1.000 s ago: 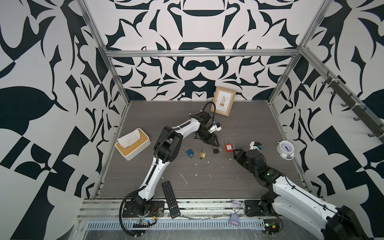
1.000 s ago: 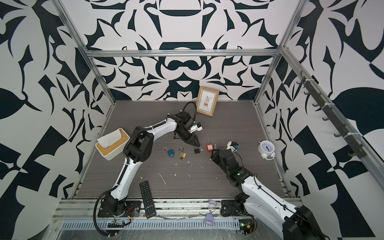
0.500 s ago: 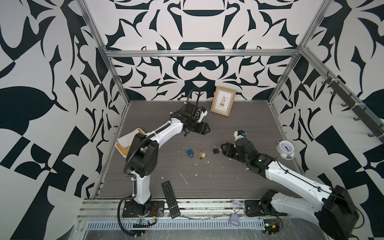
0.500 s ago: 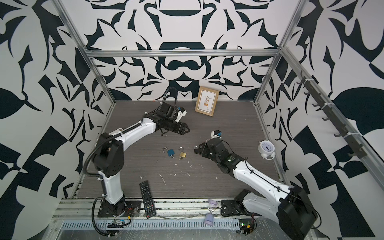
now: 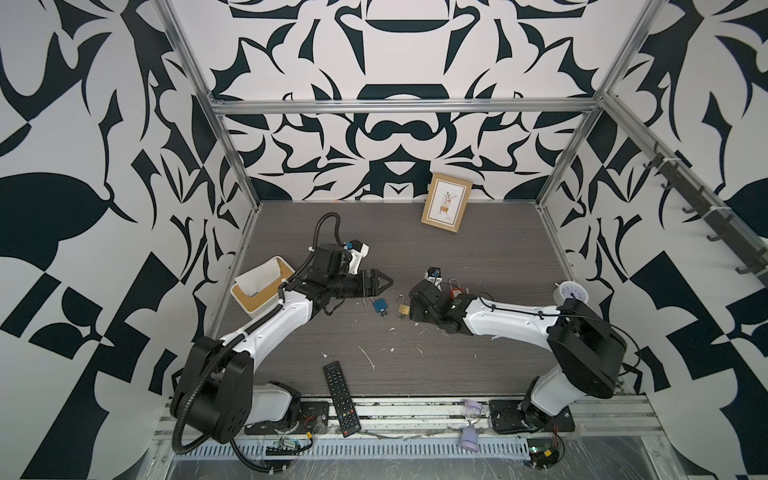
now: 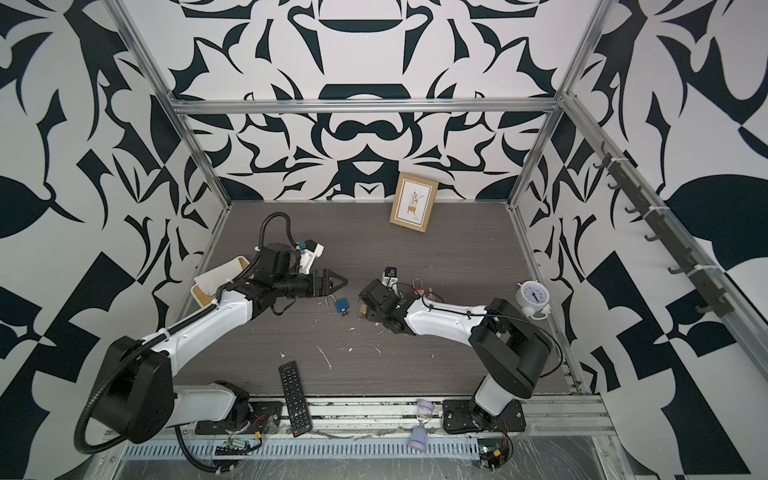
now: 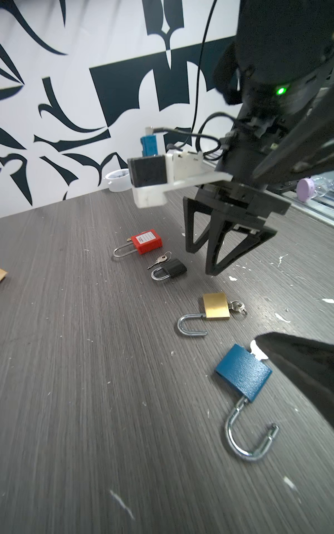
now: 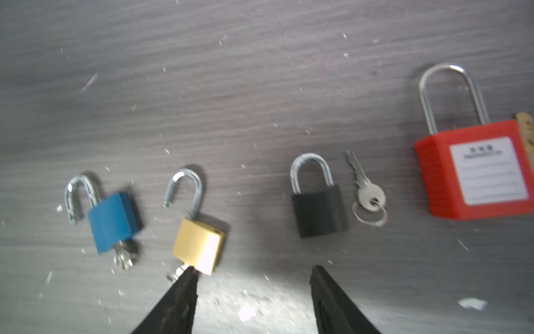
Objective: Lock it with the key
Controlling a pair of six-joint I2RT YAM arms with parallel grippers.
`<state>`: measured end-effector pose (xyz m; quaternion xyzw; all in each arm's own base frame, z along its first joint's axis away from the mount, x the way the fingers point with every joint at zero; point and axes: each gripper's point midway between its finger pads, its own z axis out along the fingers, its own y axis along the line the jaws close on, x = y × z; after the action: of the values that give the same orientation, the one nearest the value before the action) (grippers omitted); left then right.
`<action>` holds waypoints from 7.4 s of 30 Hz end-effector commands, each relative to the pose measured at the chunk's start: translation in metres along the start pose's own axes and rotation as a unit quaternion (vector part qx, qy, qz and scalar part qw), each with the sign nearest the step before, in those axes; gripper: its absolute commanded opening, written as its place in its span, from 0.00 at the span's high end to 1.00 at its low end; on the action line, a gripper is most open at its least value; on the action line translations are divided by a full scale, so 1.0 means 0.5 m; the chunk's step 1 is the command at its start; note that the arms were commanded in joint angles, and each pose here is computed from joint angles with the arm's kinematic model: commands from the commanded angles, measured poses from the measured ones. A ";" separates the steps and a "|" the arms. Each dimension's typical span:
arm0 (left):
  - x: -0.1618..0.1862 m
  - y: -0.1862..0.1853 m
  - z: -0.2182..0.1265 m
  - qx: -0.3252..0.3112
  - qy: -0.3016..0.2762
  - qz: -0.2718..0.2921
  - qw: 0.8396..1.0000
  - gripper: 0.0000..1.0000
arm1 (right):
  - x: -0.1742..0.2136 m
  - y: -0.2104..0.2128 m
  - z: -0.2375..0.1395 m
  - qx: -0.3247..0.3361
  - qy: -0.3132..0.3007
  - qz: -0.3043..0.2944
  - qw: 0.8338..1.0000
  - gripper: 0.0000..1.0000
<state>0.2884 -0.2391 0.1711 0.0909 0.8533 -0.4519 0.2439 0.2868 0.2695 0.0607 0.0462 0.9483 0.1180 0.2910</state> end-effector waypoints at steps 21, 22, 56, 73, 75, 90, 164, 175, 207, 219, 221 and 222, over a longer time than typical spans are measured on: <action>-0.021 -0.002 -0.076 0.075 -0.064 -0.045 0.994 0.17 | -0.002 0.068 0.066 0.107 0.025 -0.024 0.994 0.40; -0.021 -0.003 -0.076 0.077 -0.063 -0.044 0.994 0.17 | 0.000 0.064 0.065 0.110 0.026 -0.024 0.993 0.41; -0.044 0.021 -0.054 0.056 -0.059 -0.048 0.996 0.17 | 0.074 0.010 0.068 0.082 0.088 -0.112 0.986 0.63; -0.004 0.014 0.003 0.064 0.013 -0.086 0.994 0.24 | -0.049 0.116 -0.053 -0.126 0.023 -0.273 0.954 1.00; 0.005 0.004 0.005 0.067 0.019 -0.076 0.995 0.24 | -0.066 0.122 -0.075 -0.140 0.012 -0.288 0.947 1.00; 0.031 -0.054 0.034 0.110 0.054 -0.043 0.992 0.39 | -0.116 0.152 -0.181 -0.185 -0.017 -0.332 0.925 1.00; -0.079 -0.179 -0.028 0.183 -0.004 -0.217 0.959 1.00 | -0.194 0.183 -0.305 -0.255 -0.223 -0.373 0.864 0.63; -0.073 -0.176 -0.028 0.183 -0.004 -0.215 0.959 1.00 | -0.209 0.192 -0.305 -0.274 -0.222 -0.346 0.870 0.88; -0.075 -0.168 -0.016 0.213 -0.010 -0.240 0.947 1.00 | -0.238 0.183 -0.309 -0.399 -0.191 -0.209 0.872 0.77; -0.094 -0.169 -0.027 0.223 -0.030 -0.244 0.943 1.00 | -0.215 0.167 -0.295 -0.389 -0.171 -0.213 0.880 0.70; -0.094 -0.169 -0.026 0.224 -0.029 -0.244 0.943 1.00 | -0.214 0.166 -0.295 -0.390 -0.171 -0.210 0.880 0.70; -0.093 -0.169 -0.025 0.224 -0.027 -0.243 0.943 1.00 | -0.215 0.166 -0.296 -0.390 -0.173 -0.209 0.880 0.71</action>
<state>0.2916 -0.2739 0.2516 -0.0923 0.7303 -0.6673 0.1132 0.2956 0.3067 0.2406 -0.2530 0.7633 0.3954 0.4439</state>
